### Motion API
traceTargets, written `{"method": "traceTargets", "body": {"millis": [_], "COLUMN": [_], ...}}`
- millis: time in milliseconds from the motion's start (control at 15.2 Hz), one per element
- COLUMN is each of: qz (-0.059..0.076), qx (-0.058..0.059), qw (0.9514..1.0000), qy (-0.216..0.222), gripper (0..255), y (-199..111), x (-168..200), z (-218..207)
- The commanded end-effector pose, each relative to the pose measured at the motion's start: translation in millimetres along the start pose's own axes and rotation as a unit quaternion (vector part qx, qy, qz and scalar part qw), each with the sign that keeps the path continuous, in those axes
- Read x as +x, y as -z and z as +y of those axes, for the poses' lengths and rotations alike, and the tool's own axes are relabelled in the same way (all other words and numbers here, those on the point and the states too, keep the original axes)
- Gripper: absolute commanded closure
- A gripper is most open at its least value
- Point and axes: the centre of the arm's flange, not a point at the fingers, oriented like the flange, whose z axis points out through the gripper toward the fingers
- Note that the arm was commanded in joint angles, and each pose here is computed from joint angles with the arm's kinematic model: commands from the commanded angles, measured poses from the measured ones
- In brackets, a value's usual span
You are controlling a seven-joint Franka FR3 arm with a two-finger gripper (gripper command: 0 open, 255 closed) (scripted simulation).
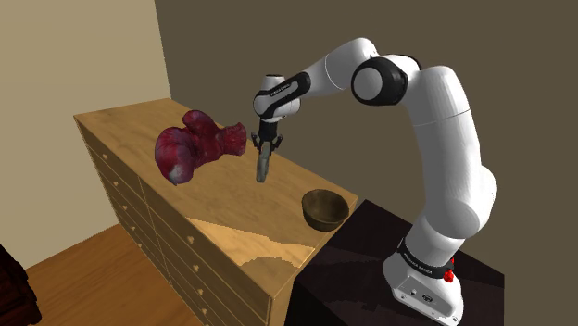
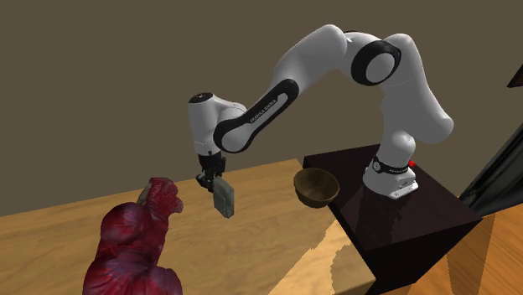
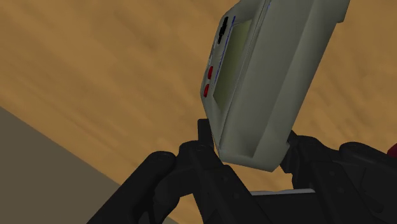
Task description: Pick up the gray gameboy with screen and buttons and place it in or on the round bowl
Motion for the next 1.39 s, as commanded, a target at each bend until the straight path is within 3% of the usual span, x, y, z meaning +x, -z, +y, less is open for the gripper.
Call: {"method": "traceTargets", "body": {"millis": [0,1320], "qz": [0.000,0.000], "qx": [0.000,0.000], "qw": [1.0000,1.0000], "qy": [0.000,0.000], "gripper": [255,255], "y": [8,113], "x": [0,-1], "z": [-1,-5]}}
